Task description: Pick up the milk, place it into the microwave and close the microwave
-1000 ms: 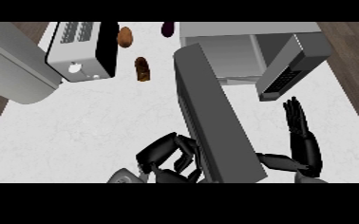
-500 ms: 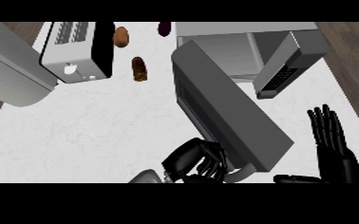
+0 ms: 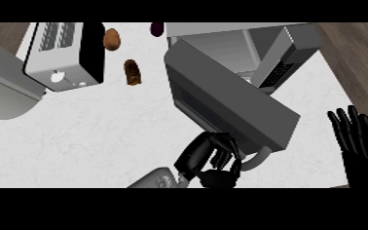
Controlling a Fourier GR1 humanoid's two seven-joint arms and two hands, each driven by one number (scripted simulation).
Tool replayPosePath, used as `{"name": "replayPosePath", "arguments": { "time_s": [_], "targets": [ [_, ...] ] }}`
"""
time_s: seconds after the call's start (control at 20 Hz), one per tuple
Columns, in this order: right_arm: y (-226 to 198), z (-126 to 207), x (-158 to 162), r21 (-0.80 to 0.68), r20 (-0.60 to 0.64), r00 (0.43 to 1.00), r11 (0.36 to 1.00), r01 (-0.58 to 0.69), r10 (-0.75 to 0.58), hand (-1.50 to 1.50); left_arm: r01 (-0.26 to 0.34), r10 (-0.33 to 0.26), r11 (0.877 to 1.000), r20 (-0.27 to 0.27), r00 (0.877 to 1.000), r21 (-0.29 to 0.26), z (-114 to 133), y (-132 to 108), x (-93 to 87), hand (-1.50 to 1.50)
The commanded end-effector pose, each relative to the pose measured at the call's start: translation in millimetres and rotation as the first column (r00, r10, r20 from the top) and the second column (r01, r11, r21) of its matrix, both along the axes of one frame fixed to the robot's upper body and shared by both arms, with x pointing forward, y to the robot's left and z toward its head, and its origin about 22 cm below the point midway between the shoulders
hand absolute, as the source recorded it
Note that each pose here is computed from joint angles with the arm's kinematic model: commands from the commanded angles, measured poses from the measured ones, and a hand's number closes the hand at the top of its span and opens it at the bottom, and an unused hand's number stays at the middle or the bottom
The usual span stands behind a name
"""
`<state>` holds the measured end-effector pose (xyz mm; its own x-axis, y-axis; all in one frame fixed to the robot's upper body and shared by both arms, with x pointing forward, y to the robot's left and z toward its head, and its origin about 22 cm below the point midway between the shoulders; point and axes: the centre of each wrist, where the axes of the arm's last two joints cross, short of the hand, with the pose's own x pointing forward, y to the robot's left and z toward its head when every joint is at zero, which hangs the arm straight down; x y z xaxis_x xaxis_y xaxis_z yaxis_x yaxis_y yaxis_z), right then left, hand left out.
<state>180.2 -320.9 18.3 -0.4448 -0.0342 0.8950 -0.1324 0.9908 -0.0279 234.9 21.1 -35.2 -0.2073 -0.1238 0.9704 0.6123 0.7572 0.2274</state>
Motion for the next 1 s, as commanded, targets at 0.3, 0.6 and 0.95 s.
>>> {"name": "replayPosePath", "arguments": {
  "time_s": [0.3,0.6,0.95],
  "targets": [
    [9,37,3,-0.031,0.031,0.973,0.973,-0.228,0.229,-1.5,-0.087,0.092,0.99,0.048,0.995,-0.107,39,-23,31.6,1.5],
    [7,52,7,-0.006,0.07,0.966,0.968,-0.249,0.249,-1.5,-0.197,0.2,0.974,0.018,0.98,-0.109,52,-22,61.0,1.5],
    [11,57,7,0.024,0.066,0.95,0.952,-0.306,0.304,-1.5,-0.301,0.302,0.919,-0.037,0.953,-0.256,74,-18,84.7,1.5]
  ]
}}
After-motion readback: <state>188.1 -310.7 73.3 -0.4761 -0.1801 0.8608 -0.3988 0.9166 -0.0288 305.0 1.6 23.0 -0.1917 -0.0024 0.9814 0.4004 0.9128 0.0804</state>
